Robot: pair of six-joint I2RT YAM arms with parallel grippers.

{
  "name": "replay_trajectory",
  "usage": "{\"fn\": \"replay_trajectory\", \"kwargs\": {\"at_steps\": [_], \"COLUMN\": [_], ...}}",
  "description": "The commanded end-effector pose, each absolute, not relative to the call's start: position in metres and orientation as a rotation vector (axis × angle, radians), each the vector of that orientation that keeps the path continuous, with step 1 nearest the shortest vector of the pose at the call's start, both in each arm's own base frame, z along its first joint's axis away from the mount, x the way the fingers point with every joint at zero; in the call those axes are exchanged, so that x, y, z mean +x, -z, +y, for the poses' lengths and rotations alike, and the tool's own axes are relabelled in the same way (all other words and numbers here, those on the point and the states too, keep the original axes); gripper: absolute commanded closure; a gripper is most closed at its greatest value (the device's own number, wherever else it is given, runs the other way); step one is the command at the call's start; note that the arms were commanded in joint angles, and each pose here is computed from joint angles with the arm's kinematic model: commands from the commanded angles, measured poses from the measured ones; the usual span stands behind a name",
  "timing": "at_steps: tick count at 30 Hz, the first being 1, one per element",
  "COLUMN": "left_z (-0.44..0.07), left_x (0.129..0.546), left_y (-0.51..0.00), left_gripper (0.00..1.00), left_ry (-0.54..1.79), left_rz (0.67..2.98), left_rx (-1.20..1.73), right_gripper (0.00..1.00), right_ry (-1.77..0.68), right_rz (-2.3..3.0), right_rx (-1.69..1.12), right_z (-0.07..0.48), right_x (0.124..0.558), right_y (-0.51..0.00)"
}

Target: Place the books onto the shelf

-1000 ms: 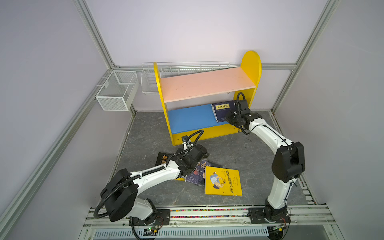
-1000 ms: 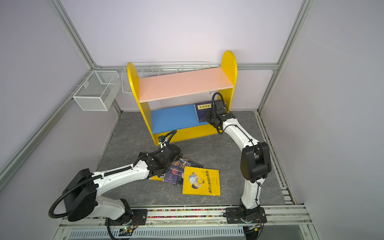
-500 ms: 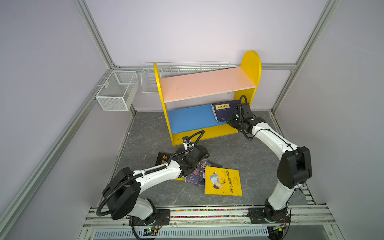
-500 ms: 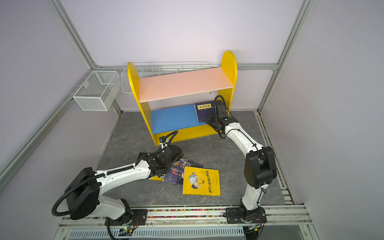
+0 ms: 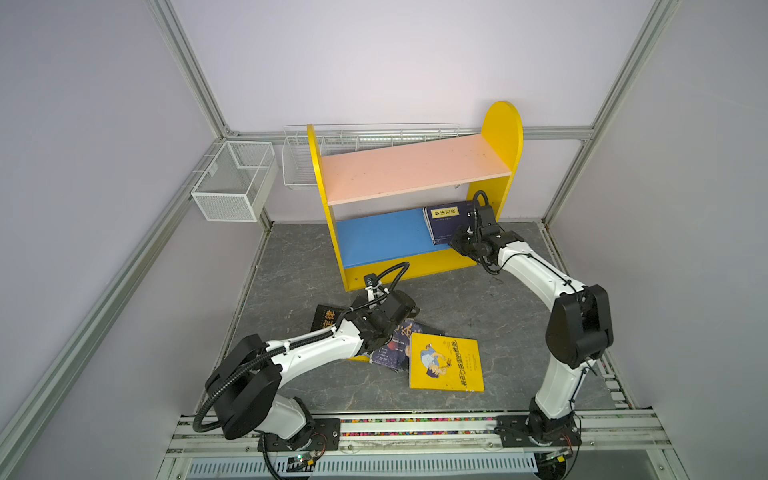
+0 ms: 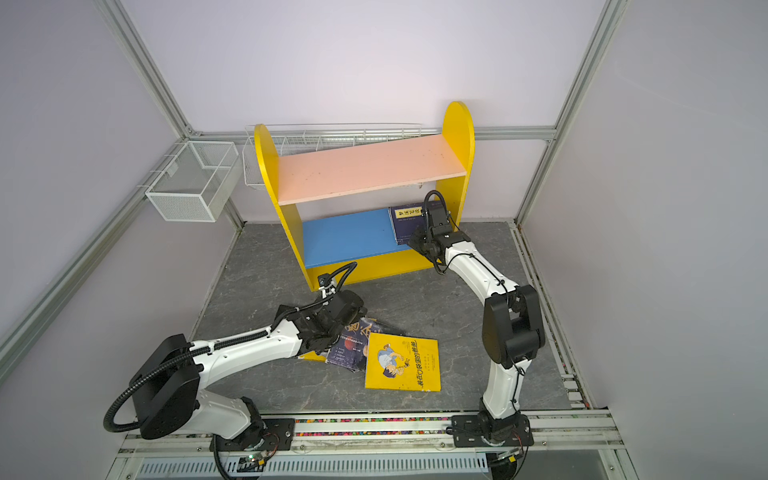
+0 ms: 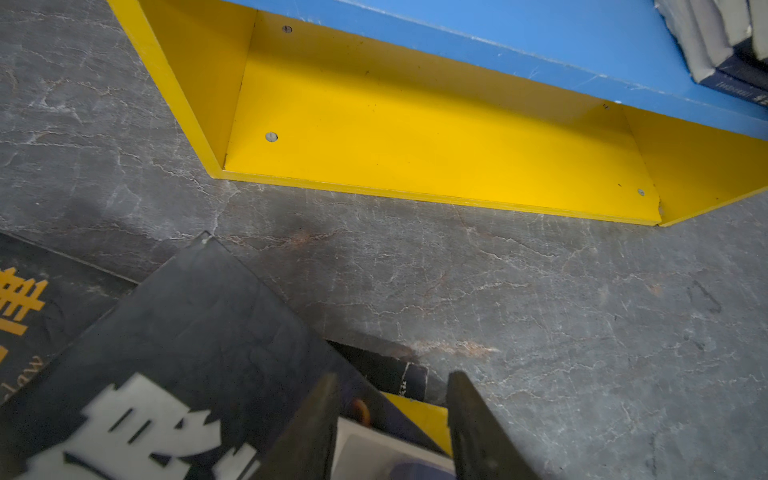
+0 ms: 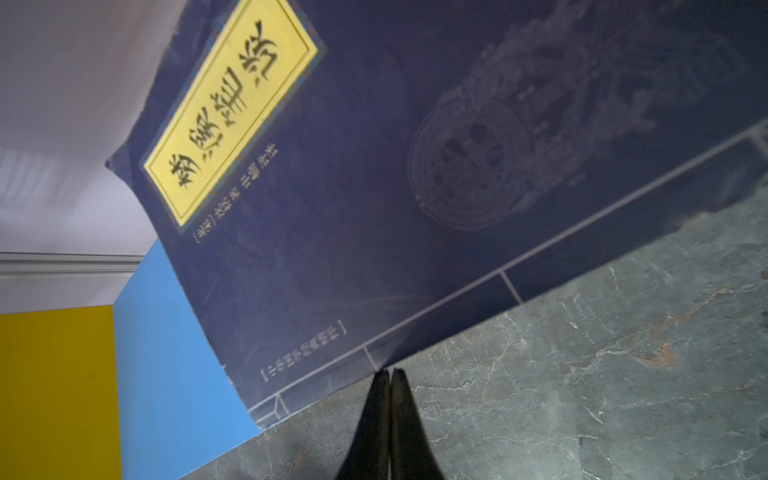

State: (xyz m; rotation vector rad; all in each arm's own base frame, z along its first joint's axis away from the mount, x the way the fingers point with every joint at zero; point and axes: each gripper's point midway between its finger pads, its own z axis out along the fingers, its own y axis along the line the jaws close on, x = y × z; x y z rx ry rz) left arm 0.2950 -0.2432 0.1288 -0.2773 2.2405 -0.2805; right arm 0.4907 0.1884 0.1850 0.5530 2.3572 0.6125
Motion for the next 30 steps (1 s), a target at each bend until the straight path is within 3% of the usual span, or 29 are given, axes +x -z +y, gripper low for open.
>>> {"fn": "replay_trajectory", "kwargs": {"at_steps": [1, 21, 26, 30], "left_z": [-0.240, -0.237, -0.233, -0.241], "left_x": [0.299, 0.300, 0.299, 0.294], "left_y": [-0.133, -0.137, -0.145, -0.151], "left_gripper": [0.56, 0.55, 0.55, 0.55], "left_ry": [0.267, 0.262, 0.243, 0.260], "left_rz": [2.228, 2.220, 2.209, 2.244], "left_rx": [-0.314, -0.318, -0.287, -0.168], "right_gripper": [0.93, 0.93, 0.93, 0.87], "right_ry": [-0.642, -0.612, -0.639, -0.618], "right_rz": [2.337, 2.292, 2.264, 2.329], "right_rx": [0.559, 0.517, 0.491, 0.543], "right_z": [0.195, 0.191, 0.182, 0.160], "right_x": [0.497, 0.505, 0.472, 0.418], "right_y": [-0.191, -0.207, -0.223, -0.205]}}
